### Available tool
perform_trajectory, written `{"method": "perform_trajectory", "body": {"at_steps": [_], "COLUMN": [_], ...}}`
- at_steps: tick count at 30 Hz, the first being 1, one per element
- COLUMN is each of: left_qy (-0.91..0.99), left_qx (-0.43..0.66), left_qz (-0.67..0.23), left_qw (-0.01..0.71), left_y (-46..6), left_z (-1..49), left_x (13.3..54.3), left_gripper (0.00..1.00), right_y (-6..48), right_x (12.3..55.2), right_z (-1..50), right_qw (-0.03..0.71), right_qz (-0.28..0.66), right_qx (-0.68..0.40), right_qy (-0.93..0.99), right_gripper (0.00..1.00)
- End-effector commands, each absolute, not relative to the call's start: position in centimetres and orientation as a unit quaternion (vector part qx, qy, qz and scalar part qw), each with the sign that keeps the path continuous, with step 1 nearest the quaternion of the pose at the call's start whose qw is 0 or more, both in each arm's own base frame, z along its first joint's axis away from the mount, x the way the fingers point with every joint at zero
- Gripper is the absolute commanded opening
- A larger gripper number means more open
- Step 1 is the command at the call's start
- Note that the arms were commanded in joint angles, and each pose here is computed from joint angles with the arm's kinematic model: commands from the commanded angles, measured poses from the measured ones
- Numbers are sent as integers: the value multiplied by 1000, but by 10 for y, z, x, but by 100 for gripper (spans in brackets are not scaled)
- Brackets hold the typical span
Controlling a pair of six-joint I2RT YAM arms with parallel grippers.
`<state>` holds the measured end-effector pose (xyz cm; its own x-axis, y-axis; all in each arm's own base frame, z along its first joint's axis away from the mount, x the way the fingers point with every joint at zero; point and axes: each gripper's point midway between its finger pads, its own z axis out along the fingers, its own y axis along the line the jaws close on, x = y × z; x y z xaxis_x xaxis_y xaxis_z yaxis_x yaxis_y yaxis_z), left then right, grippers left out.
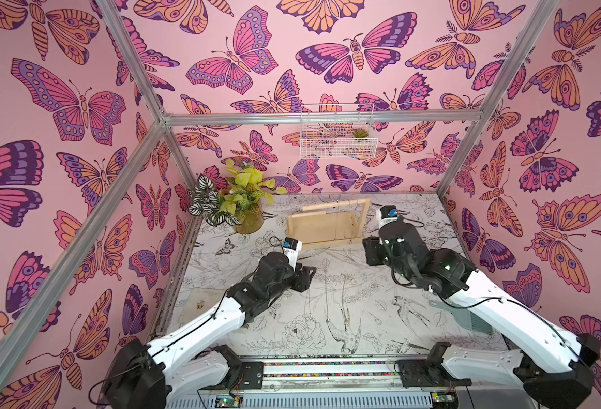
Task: Take the necklace off the jewelry display stand
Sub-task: Adjust the stand at the center of the board.
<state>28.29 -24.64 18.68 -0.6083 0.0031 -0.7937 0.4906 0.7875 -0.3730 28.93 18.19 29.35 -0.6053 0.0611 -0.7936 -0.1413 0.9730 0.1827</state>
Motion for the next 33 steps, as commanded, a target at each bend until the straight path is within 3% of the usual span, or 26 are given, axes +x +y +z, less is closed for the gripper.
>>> {"method": "perform_trajectory", "body": {"at_steps": [1, 8, 13, 21, 29, 33], "left_qy": [815, 729, 703, 715, 719, 729], "left_qx": [202, 200, 195, 122, 136, 133], "left_qz": [-308, -310, -209, -130, -126, -129], "left_qw": [447, 576, 651, 676, 670, 659], "left_y": [-277, -322, -344, -336, -335, -324], "left_z": [199, 222, 228, 227, 223, 219], "left_x": [310, 379, 403, 432, 422, 411], "left_gripper": [61, 62, 63, 60, 60, 60], "right_y": [170, 165, 162, 160, 167, 164], "right_x": [315, 375, 380, 413, 444, 461], "right_z": [267, 225, 208, 179, 172, 175], "right_qw": [428, 393, 388, 392, 420, 433], "right_qz": [106, 156, 161, 169, 167, 142], "right_qx": [-48, -7, -2, 18, 6, 9], "right_qy": [896, 906, 908, 904, 892, 890], "right_gripper": [36, 34, 34, 33, 48, 48]}}
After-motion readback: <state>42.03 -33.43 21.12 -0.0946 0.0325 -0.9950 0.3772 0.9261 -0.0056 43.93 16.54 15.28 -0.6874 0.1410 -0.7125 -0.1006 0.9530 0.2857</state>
